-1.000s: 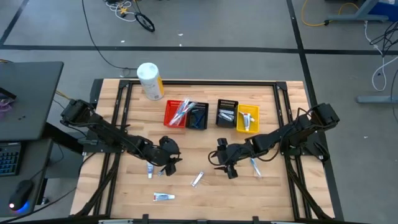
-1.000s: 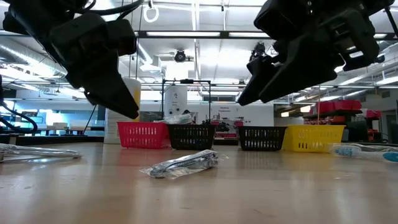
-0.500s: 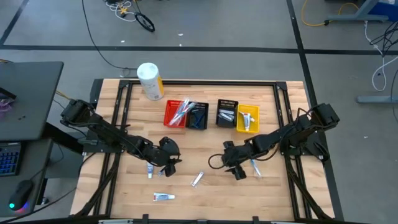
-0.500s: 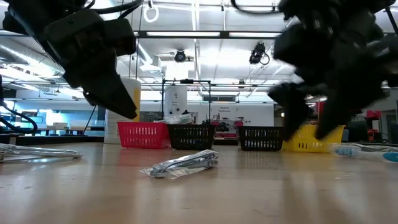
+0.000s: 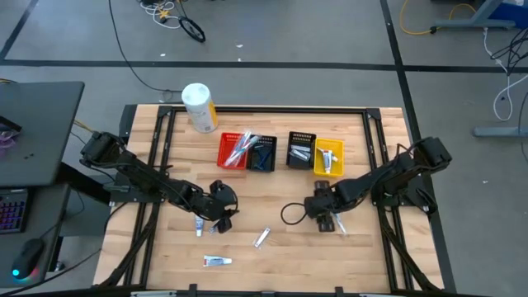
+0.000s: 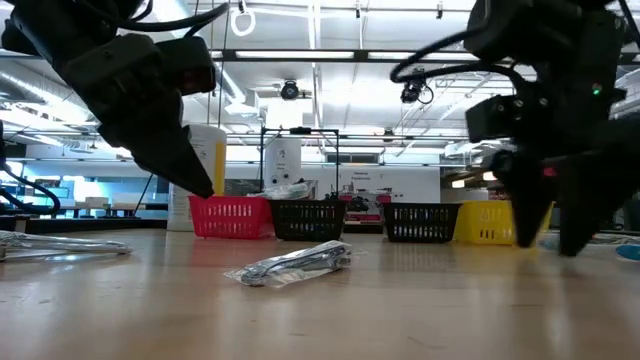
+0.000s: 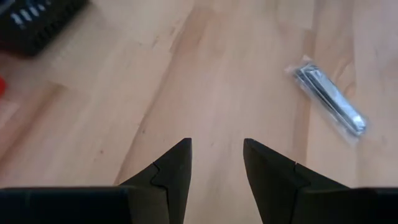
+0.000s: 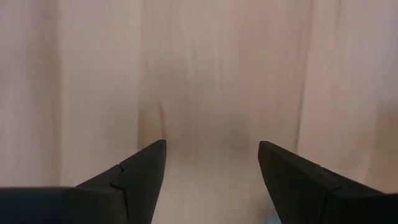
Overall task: Pick & Place Travel size toiletries
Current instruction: Put the blue toothbrush into the red basket
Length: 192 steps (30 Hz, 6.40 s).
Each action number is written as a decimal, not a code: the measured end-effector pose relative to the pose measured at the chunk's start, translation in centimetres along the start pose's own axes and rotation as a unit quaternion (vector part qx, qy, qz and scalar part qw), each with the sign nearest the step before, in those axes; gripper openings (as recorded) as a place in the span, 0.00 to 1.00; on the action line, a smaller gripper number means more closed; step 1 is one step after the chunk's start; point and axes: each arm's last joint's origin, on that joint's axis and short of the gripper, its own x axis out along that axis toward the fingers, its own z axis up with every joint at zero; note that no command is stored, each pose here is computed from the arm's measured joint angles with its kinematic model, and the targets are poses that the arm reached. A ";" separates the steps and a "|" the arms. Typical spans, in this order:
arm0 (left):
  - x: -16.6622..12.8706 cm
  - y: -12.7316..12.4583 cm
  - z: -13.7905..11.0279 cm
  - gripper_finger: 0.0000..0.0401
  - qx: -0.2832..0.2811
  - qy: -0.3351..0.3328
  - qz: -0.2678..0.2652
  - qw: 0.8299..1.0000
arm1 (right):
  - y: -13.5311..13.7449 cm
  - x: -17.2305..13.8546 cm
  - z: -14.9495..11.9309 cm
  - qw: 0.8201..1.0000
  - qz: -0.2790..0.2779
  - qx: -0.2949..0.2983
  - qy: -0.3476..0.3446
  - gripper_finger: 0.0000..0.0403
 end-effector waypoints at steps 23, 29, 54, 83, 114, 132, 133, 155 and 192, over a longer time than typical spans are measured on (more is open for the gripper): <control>0.0 0.2 0.1 0.39 -0.004 -0.025 0.034 0.999 | -0.5 -2.0 -4.3 0.910 -0.010 0.336 0.244 0.66; 0.0 0.2 0.1 0.39 -0.005 -0.024 0.033 0.999 | -0.4 -2.4 -4.6 0.910 0.049 0.293 0.288 0.66; 0.0 0.2 0.1 0.39 -0.009 -0.025 0.035 0.999 | 3.1 -0.9 -8.0 0.970 0.023 -0.132 0.203 0.63; -0.3 -0.4 2.2 0.39 0.003 -0.155 0.067 0.986 | 4.9 -2.4 0.7 0.947 -0.170 -0.117 -0.246 0.07; -0.5 0.6 7.4 0.52 0.106 -0.292 -0.069 0.948 | -3.7 -4.9 7.8 0.875 0.003 0.047 -0.482 0.07; -0.2 2.3 8.7 0.51 0.097 -0.305 -0.084 0.944 | -4.8 -3.1 9.2 0.847 0.019 0.061 -0.527 0.06; -0.2 2.3 8.7 0.50 0.098 -0.305 -0.086 0.943 | -5.0 -3.1 9.2 0.847 0.013 0.068 -0.527 0.06; 0.2 3.4 8.9 0.11 0.070 -0.295 -0.065 0.951 | -6.4 -2.8 9.1 0.855 0.015 0.059 -0.516 0.15; -4.1 15.5 6.9 0.09 -0.142 -0.050 0.188 0.971 | -8.3 -0.1 7.1 0.925 -0.002 0.112 -0.362 0.24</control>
